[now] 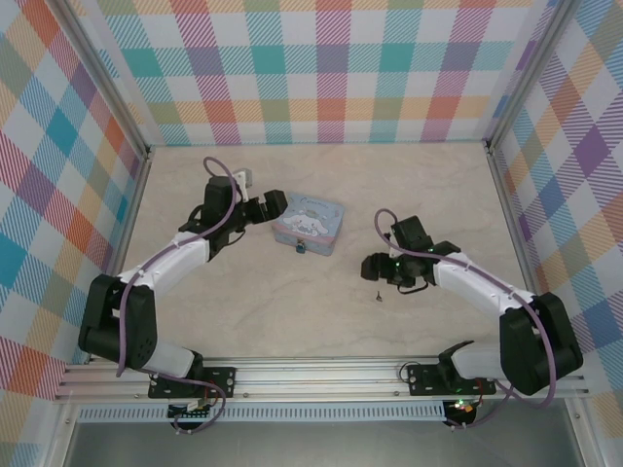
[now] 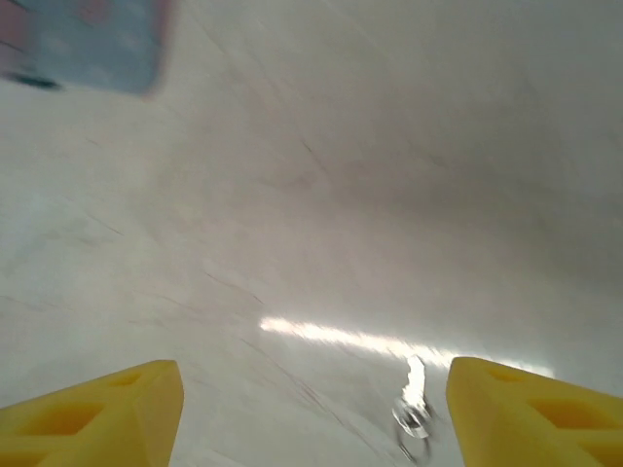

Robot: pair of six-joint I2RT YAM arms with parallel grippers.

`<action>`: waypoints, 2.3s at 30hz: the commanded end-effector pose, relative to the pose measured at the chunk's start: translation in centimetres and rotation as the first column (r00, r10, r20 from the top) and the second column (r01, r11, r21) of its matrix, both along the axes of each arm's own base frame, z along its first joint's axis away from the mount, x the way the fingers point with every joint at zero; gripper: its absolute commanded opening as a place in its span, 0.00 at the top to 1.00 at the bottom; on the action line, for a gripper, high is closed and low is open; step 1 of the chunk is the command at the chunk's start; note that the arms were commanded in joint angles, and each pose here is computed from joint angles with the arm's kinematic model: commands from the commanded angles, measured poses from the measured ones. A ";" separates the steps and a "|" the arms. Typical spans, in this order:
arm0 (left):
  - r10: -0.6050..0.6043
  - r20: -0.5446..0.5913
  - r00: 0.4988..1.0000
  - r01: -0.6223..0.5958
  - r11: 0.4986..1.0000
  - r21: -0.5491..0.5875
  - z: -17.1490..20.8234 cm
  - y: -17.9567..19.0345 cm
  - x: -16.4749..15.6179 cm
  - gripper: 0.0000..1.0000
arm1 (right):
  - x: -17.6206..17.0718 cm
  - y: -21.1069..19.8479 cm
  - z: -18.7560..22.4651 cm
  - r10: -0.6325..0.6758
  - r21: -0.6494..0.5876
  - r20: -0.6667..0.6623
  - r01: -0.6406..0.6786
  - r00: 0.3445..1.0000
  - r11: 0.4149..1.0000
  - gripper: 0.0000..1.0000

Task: Unlock a padlock with a key

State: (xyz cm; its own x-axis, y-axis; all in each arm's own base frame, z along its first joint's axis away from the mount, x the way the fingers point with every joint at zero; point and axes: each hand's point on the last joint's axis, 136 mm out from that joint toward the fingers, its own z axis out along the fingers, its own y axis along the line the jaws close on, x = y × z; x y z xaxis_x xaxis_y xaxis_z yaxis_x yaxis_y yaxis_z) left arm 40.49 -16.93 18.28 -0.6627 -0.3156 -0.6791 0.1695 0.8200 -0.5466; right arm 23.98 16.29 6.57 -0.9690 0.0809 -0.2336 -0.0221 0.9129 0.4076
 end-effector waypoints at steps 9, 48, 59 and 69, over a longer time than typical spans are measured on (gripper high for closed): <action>0.018 0.085 0.996 -0.022 0.999 0.041 1.4 1.6 -1.0 0.00 | -3.5 -1.3 -3.9 -0.013 -0.102 -0.261 -0.014 0.965 0.995 0.47; 0.035 0.068 0.997 -0.038 0.998 0.047 0.9 2.7 -1.1 0.00 | -2.6 0.1 -3.8 -0.005 -0.182 -0.212 -0.035 0.977 0.983 0.98; 0.029 -0.038 0.999 -0.036 0.976 -0.215 1.3 0.5 -2.3 0.01 | 0.4 3.8 0.8 -0.012 0.044 -0.059 0.015 0.998 0.999 1.00; 0.025 -0.313 0.949 -0.199 0.819 -0.538 0.8 -3.0 -2.9 0.07 | 6.1 7.7 9.2 -0.089 0.303 0.216 0.019 0.972 0.953 1.00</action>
State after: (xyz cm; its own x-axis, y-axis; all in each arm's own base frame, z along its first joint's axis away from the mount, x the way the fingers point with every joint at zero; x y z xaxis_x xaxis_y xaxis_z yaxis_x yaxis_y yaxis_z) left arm 37.99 -18.37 19.11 -0.7163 -0.6069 -0.3444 -0.0247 0.5153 -0.8567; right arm 27.39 21.76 11.06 -0.9387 0.1784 -0.2949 -0.0145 0.8344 0.5510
